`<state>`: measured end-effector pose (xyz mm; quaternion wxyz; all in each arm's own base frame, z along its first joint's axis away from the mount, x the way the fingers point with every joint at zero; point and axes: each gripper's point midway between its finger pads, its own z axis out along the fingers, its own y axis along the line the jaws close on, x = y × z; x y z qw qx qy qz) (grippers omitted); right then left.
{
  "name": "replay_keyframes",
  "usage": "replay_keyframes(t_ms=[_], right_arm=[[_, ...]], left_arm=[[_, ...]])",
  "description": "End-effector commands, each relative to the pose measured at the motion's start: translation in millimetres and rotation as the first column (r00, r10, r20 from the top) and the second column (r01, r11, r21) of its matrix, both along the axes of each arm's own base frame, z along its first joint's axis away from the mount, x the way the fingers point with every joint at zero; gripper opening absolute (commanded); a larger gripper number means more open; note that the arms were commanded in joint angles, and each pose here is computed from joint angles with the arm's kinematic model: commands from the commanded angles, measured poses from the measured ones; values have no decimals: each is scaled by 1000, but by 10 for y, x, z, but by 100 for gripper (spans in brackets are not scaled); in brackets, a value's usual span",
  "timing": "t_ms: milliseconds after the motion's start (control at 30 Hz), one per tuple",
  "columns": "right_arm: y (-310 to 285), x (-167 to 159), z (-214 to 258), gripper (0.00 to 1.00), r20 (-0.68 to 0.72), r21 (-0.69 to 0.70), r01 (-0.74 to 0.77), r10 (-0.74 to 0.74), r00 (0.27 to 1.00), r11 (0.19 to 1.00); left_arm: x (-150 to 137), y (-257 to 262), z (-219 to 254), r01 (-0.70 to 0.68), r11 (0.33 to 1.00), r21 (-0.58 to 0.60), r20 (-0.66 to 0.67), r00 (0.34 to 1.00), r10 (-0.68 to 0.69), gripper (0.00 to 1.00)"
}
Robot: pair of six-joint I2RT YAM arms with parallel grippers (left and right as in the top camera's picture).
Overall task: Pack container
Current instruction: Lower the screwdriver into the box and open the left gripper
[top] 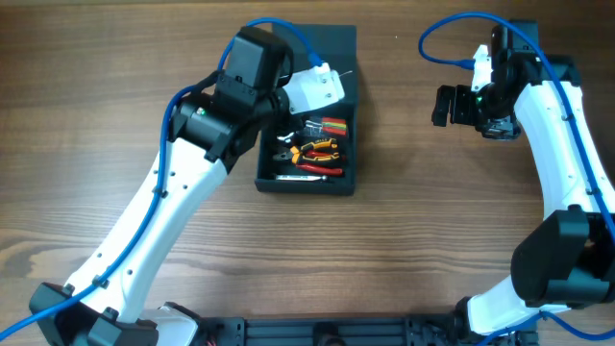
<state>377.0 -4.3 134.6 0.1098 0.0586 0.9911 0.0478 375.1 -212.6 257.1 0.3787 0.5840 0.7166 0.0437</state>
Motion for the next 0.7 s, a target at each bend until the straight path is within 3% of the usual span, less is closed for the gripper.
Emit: replay_keyframes(t_ms=[0,400,667], right_arm=[[14,16,-28,100,-6,23,15,-15,1000,1000],[14,18,-28,100,-5,23,15,-15,1000,1000],[13,32,-25,100,1,23,16,-16,1000,1000]], left_arm=[[139,59,-112,49,989,142,45,997,-56,4],[134,17,-1040,133,958,254,-195,977,-84,4],[-228,176,-1353,108,950,292,-396,918,17,4]])
